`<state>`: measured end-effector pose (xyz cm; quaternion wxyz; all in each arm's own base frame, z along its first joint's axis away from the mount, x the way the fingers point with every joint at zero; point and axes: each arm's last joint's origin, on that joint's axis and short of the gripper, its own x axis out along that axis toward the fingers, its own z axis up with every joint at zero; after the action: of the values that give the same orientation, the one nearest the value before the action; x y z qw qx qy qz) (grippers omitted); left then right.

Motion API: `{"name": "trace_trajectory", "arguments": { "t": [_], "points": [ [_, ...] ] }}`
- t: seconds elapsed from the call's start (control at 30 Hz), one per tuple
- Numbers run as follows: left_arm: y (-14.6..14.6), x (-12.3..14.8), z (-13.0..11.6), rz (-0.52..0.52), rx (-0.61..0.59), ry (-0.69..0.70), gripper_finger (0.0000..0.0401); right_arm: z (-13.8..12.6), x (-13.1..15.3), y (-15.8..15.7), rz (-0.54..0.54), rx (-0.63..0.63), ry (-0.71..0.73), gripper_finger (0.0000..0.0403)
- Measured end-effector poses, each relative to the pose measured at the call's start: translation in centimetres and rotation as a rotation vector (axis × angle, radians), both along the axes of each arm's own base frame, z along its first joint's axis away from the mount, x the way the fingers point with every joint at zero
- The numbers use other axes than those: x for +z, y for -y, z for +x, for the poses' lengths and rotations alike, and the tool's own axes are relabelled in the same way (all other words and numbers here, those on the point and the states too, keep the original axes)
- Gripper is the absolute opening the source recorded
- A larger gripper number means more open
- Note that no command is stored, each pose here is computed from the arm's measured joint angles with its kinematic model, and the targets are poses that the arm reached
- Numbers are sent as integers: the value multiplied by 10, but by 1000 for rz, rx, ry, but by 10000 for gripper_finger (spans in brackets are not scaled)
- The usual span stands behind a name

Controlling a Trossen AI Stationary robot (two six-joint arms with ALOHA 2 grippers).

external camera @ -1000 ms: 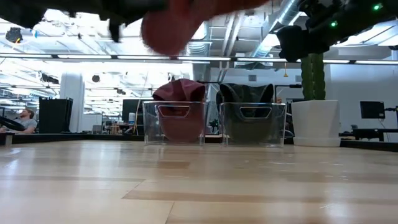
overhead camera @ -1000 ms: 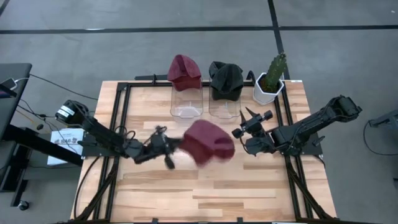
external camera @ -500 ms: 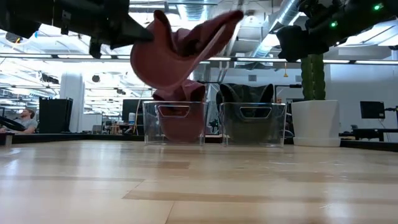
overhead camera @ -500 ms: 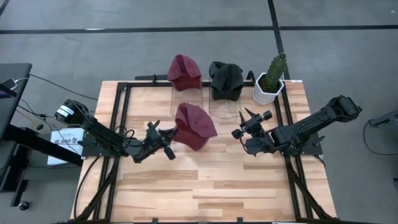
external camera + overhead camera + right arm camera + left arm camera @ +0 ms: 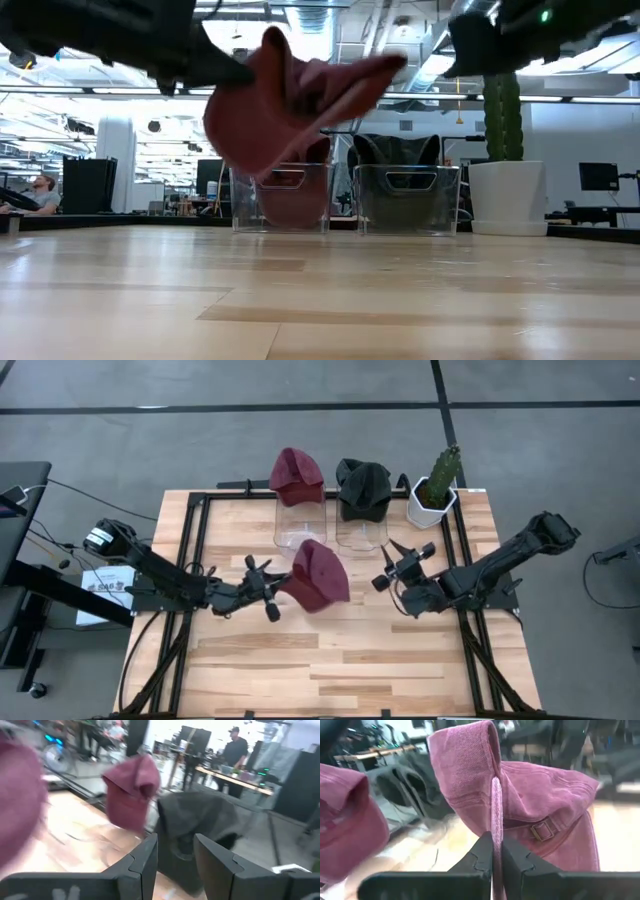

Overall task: Pick & Place hat
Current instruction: Put the red cap into the left transparent bin

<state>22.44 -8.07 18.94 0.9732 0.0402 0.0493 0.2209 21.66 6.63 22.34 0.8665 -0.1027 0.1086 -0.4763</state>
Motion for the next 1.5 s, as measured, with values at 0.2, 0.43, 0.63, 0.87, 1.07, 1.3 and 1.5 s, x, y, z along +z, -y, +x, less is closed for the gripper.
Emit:
{"name": "trace_trajectory", "arguments": {
  "t": [0.2, 0.43, 0.63, 0.87, 1.07, 1.3, 1.5],
  "points": [
    [-10, -7, 9, -56, -106, -35, 18, 3, 23, -26, 18, 156, 77, 118],
    [-11, 0, 27, -151, -135, 7, 19, 23, 45, -16, -20, 363, 150, 118],
    [-6, 4, 42, -203, -130, 34, 19, 56, 37, 9, -100, 306, 125, 118],
    [-5, 1, 46, -207, -125, 23, 19, 106, 21, 14, -160, 287, -4, 118],
    [-3, 2, 45, -207, -131, 23, 19, 129, -2, 10, -275, 201, -229, 118],
    [-3, 1, 44, -205, -141, 5, 19, 122, -10, 17, -351, 14, -433, 118],
    [-3, 4, 43, -209, -171, 6, 19, 108, 7, 20, -366, -31, -454, 118]
  ]
}}
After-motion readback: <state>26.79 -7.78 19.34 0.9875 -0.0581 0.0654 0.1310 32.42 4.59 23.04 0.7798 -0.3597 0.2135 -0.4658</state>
